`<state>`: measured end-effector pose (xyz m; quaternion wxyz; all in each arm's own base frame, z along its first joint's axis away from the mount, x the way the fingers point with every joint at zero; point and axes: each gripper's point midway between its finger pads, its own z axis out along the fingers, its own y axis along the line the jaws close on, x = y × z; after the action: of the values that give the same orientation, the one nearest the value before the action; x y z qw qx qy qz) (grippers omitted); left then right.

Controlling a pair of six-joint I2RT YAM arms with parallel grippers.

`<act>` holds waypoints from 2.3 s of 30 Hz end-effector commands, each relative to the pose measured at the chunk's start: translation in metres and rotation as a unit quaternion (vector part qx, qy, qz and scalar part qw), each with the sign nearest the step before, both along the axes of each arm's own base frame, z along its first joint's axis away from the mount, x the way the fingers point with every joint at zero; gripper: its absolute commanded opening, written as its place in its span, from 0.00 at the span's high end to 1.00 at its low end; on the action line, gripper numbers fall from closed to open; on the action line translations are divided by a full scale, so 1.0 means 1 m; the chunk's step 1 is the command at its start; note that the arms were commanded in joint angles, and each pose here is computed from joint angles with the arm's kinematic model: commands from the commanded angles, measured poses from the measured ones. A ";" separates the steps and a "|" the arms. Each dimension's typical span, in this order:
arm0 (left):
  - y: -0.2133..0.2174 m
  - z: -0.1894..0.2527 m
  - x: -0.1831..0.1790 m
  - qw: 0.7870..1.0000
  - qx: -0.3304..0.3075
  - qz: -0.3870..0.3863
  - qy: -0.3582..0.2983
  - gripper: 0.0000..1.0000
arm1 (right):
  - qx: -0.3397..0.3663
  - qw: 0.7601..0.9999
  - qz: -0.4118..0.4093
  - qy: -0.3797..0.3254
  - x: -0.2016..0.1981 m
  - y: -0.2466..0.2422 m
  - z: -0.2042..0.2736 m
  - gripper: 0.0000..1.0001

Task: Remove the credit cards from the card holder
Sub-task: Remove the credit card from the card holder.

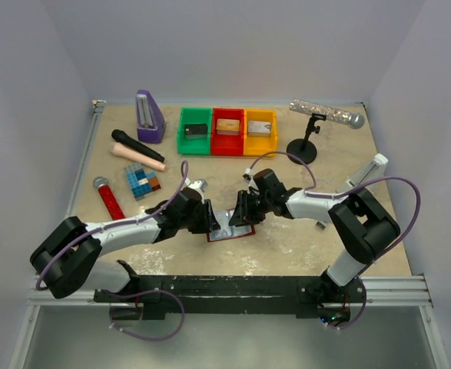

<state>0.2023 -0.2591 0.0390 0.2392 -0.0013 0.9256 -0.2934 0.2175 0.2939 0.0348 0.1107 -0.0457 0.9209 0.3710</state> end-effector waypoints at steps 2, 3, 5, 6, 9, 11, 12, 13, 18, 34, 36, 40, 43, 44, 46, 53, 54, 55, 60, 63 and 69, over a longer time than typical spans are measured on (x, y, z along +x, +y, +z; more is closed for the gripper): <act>0.009 0.005 0.002 1.000 0.011 0.015 -0.013 0.61 | 0.034 0.999 0.009 -0.007 0.008 0.015 0.017 0.64; 0.010 0.004 0.002 1.000 0.014 0.016 -0.012 0.61 | 0.036 0.999 0.008 -0.007 0.009 0.016 0.018 0.64; 0.011 0.002 0.004 1.000 0.021 0.019 -0.011 0.61 | 0.037 0.999 0.009 -0.005 0.008 0.017 0.017 0.63; 0.012 0.000 0.004 0.999 0.024 0.019 -0.010 0.61 | 0.038 0.999 0.009 -0.005 0.009 0.017 0.017 0.64; 0.012 -0.004 0.004 0.999 0.030 0.019 -0.006 0.61 | 0.037 0.999 0.009 -0.003 0.007 0.016 0.016 0.63; 0.011 -0.004 0.005 0.999 0.030 0.019 -0.006 0.62 | 0.040 0.999 0.009 -0.003 0.007 0.017 0.016 0.64; 0.011 -0.006 0.005 0.999 0.032 0.019 -0.004 0.62 | 0.042 0.999 0.009 -0.002 0.007 0.017 0.017 0.64; 0.011 -0.007 0.005 0.999 0.032 0.019 -0.004 0.62 | 0.042 0.999 0.009 -0.001 0.006 0.017 0.016 0.63; 0.011 -0.009 0.005 0.999 0.034 0.018 -0.001 0.62 | 0.051 0.999 0.010 0.006 0.004 0.020 0.015 0.64; 0.009 -0.015 0.005 0.999 0.038 0.014 0.004 0.64 | 0.058 0.998 0.012 0.016 0.000 0.023 0.012 0.65; 0.009 -0.016 0.005 0.999 0.038 0.013 0.005 0.64 | 0.065 0.998 0.011 0.017 0.000 0.024 0.012 0.66; 0.009 -0.020 0.003 0.999 0.041 0.012 0.013 0.64 | 0.071 0.997 0.012 0.020 -0.002 0.025 0.010 0.66; 0.009 -0.021 0.003 0.999 0.041 0.012 0.015 0.64 | 0.072 0.997 0.011 0.022 -0.003 0.024 0.007 0.66; 0.004 -0.016 0.008 0.999 0.030 0.013 0.003 0.64 | 0.073 0.997 0.012 0.023 -0.005 0.024 0.007 0.66; 0.004 -0.017 0.008 0.999 0.029 0.013 0.004 0.64 | 0.073 0.997 0.011 0.024 -0.005 0.024 0.005 0.66; 0.004 -0.021 0.006 0.999 0.030 0.013 0.009 0.65 | 0.062 0.998 0.004 0.028 -0.006 0.020 -0.002 0.66; 0.003 -0.020 0.007 0.999 0.029 0.013 0.009 0.65 | 0.059 0.998 0.002 0.028 -0.006 0.019 -0.003 0.66; 0.004 -0.022 0.006 0.999 0.031 0.013 0.010 0.65 | 0.055 0.998 0.001 0.029 -0.006 0.018 -0.005 0.66; 0.005 -0.019 0.007 0.999 0.030 0.016 0.007 0.66 | 0.047 0.998 -0.003 0.029 -0.006 0.015 -0.009 0.66; 0.005 -0.016 0.007 0.999 0.027 0.017 0.005 0.65 | 0.047 0.998 -0.002 0.028 -0.006 0.015 -0.008 0.66; 0.007 -0.009 0.008 0.999 0.024 0.022 -0.004 0.64 | 0.041 0.999 -0.005 0.028 -0.005 0.014 -0.009 0.65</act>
<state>0.2066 -0.2533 0.0247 0.2368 -0.0098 0.9343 -0.2661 0.2141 0.3082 0.0301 0.0897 -0.0250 0.9052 0.4145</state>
